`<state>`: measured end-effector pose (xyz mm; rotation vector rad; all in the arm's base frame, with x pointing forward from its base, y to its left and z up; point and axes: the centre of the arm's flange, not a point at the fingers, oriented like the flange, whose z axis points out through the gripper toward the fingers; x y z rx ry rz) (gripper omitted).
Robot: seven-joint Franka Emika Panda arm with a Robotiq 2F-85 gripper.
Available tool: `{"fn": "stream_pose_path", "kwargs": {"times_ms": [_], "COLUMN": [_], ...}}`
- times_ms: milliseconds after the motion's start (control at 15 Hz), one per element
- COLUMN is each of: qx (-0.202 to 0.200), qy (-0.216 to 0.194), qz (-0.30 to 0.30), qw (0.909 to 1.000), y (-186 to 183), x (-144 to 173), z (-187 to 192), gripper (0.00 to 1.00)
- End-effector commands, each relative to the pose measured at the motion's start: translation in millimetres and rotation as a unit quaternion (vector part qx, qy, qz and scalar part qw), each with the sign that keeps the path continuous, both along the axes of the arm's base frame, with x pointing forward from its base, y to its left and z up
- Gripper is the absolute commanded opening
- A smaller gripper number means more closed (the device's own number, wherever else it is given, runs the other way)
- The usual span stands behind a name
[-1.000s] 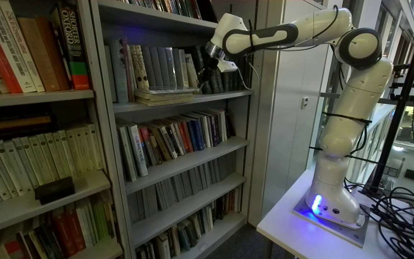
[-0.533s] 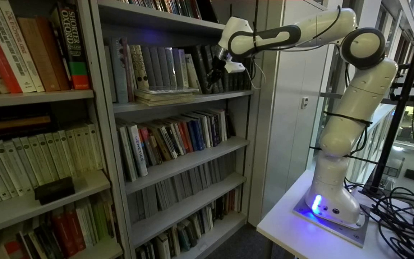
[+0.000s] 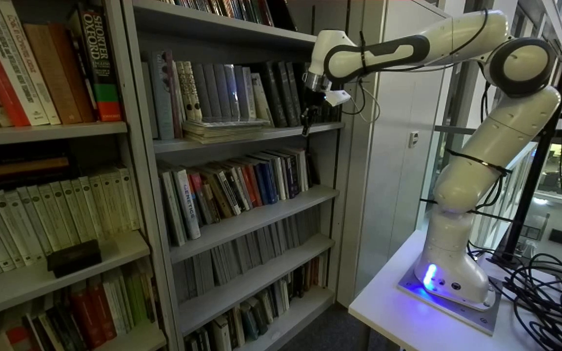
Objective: Remove the thin books from the shelf and stack them neatly
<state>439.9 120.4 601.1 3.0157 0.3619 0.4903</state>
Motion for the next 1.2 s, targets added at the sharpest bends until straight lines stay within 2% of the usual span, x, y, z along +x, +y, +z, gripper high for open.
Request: {"fn": "stream_pose_path", "kwargs": {"times_ms": [0, 267, 667, 867, 1000, 1067, 1133], "qx": [-0.015, -0.02, -0.03, -0.038, -0.048, -0.046, -0.045], "qy": [0.0, -0.019, -0.036, -0.063, -0.091, -0.096, -0.093], "qz": [0.049, 0.08, 0.124, 0.148, 0.173, 0.184, 0.189], "qw": [0.9987, 0.9964, 0.9912, 0.9862, 0.9795, 0.9772, 0.9765], "y": [17, 56, 116, 147, 158, 155, 142], "x": [-45, -51, -35, -13, -8, -10, -15], "z": [6, 7, -8, -19, -18, -15, -13], "gripper": [0.0, 0.0, 0.0, 0.0, 0.0, 0.1, 0.27]}}
